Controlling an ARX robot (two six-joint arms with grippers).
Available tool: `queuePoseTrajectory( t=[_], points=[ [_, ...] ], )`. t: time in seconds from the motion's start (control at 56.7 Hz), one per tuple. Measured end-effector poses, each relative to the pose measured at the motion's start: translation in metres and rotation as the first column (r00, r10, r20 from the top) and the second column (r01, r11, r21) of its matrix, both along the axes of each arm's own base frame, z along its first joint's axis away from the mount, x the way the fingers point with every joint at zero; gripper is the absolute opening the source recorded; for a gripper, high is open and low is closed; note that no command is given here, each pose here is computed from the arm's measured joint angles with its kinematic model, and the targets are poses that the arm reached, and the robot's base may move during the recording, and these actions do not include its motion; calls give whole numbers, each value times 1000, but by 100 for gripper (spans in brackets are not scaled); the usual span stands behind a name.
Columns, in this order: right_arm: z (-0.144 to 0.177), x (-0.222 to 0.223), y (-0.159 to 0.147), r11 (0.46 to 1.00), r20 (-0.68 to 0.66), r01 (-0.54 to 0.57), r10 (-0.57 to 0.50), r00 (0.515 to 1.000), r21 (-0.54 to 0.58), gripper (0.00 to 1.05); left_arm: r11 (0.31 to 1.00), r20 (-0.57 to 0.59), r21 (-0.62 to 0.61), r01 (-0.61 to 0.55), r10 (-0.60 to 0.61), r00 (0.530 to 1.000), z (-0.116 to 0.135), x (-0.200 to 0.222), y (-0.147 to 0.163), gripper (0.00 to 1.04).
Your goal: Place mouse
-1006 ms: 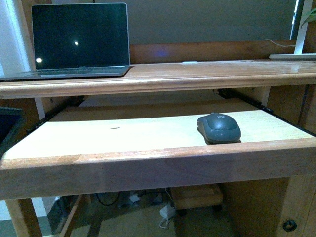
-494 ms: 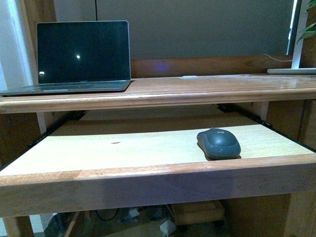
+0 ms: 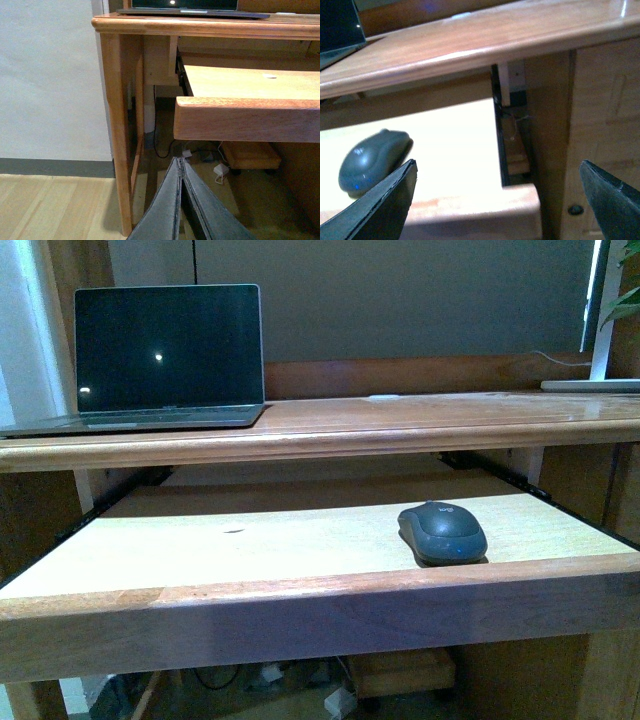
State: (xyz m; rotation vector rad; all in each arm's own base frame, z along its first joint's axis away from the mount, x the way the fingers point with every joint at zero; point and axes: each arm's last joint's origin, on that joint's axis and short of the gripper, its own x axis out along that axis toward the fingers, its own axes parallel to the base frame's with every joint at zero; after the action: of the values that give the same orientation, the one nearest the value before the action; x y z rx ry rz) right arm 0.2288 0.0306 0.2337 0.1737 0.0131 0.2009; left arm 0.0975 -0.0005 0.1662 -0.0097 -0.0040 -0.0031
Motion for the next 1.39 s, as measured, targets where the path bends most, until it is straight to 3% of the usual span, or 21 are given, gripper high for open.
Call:
queuePoseTrajectory(
  t=[0.194, 0.423, 0.653, 1.006, 1.394],
  points=[
    [23, 33, 39, 998, 21, -24, 25, 999, -61, 97, 1000, 0, 0, 0, 0, 1000, 0, 0, 0, 3],
    [18, 56, 119, 965, -95, -117, 96, 991, -236, 97, 1000, 0, 0, 0, 0, 1000, 0, 0, 0, 56],
    [12, 83, 142, 946, -219, -97, 28, 975, -309, 97, 1000, 0, 1, 1, -1, 1000, 0, 0, 0, 98],
    [8, 93, 140, 936, -333, -64, -60, 941, -347, 97, 1000, 0, 1, 0, 0, 1000, 0, 0, 0, 97],
    [8, 90, 143, 932, -376, -88, -55, 925, -352, 97, 1000, 0, 1, 1, -1, 1000, 0, 0, 0, 97]
  ],
)
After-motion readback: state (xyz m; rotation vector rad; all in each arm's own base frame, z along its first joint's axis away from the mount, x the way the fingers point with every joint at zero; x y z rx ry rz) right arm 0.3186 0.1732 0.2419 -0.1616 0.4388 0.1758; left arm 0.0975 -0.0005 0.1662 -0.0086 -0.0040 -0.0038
